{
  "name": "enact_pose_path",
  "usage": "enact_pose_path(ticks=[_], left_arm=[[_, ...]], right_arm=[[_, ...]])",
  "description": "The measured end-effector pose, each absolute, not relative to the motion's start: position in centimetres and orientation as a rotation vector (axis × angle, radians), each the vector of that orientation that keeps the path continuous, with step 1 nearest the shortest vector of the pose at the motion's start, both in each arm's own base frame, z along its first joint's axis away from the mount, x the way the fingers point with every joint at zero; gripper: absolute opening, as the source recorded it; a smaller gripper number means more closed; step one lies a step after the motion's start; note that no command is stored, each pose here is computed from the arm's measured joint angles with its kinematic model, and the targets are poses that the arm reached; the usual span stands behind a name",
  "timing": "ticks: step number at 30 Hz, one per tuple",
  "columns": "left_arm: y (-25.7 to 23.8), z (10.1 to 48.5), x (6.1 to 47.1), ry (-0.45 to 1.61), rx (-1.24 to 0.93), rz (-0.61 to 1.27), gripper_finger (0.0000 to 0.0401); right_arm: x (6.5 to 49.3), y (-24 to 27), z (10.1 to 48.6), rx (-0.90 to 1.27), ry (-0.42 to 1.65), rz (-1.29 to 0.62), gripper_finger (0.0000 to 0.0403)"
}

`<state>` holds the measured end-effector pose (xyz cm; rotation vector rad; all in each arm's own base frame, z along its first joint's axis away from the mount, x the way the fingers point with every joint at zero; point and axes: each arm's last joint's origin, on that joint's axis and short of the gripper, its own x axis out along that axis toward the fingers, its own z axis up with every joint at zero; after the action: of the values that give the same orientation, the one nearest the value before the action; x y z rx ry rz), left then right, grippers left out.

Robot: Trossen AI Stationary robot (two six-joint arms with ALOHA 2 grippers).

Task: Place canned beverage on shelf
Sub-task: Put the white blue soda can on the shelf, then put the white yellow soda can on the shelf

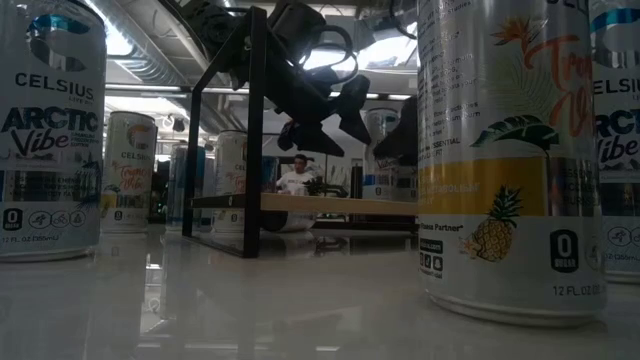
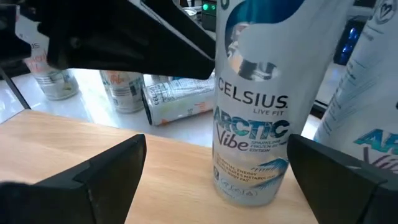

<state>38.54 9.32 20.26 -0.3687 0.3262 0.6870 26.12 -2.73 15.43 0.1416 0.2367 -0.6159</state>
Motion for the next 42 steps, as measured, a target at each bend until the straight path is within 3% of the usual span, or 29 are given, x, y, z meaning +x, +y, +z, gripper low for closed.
enact_pose_path(ticks=[20,31,42], left_arm=[[9.3,20.5,38.4,0.346,-0.32,0.678,0.0288],[9.2,24.8,35.6,0.357,-0.32,0.693,0.0288],[12.8,28.8,30.7,0.358,-0.345,0.833,0.0288]], right_arm=[[26.0,-2.8,15.3,0.126,0.247,-0.669,0.0376],[26.0,-2.7,15.6,0.137,0.24,-0.629,0.0376],[25.9,-2.7,15.5,0.133,0.259,-0.631,0.0376]])
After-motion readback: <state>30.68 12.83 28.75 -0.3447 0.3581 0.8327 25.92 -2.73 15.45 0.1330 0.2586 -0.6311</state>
